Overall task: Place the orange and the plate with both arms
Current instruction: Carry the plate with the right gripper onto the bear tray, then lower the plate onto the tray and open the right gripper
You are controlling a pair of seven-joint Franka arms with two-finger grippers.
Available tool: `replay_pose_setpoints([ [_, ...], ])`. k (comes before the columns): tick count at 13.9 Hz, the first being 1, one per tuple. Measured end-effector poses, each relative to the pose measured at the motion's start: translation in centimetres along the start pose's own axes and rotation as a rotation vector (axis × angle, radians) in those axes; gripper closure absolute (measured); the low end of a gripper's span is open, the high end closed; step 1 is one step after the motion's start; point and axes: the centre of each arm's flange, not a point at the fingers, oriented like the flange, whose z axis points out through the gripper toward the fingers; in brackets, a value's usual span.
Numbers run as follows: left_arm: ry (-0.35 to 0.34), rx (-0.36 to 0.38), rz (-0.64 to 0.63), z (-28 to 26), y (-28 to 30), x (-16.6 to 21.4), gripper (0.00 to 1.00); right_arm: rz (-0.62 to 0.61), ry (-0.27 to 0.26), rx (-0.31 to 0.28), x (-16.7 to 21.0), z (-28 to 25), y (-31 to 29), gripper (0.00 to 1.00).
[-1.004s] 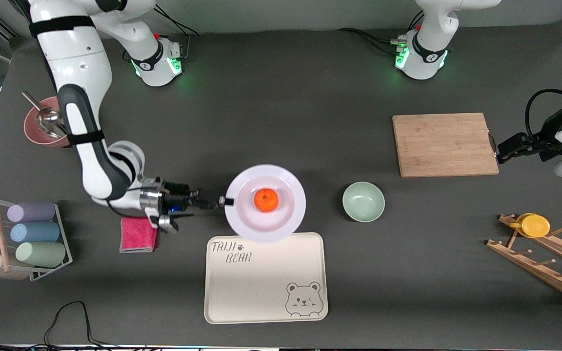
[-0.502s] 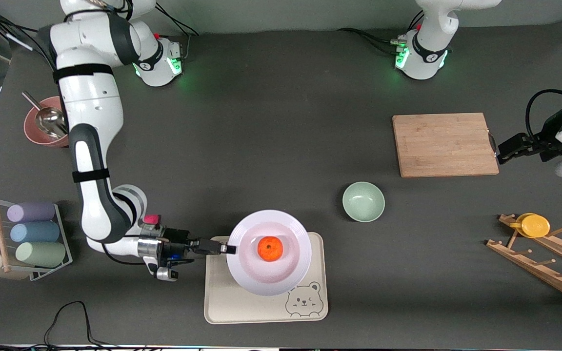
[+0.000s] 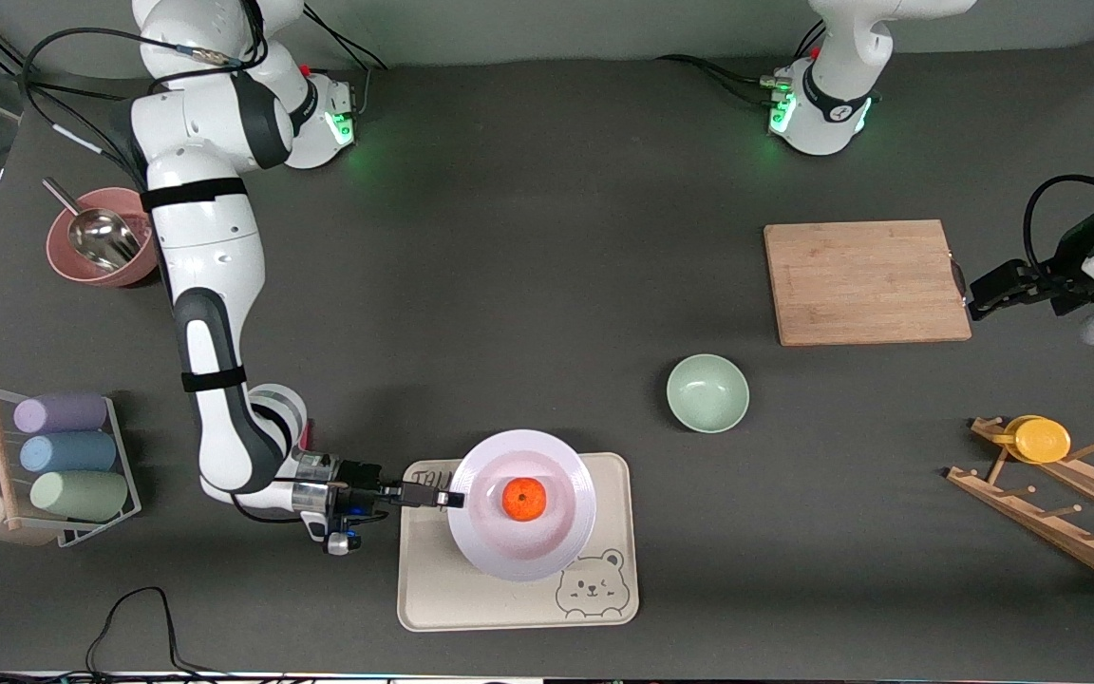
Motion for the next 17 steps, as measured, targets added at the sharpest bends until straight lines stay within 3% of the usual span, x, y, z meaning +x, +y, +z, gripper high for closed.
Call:
replay_pose_setpoints([
  [15, 0.0, 0.0, 0.0, 0.0, 0.0, 0.0, 0.0, -0.098, 0.011, -0.036, -0.5, 0.4, 3.9, 0.96],
  [16, 0.001, -0.001, -0.002, -0.1, -0.1, 0.0, 0.0, -0.098, 0.011, -0.036, -0.5, 0.4, 3.9, 0.92],
  [17, 0.004, -0.001, -0.005, -0.2, -0.3, 0.0, 0.0, -0.098, 0.011, -0.036, -0.5, 0.4, 3.9, 0.81],
])
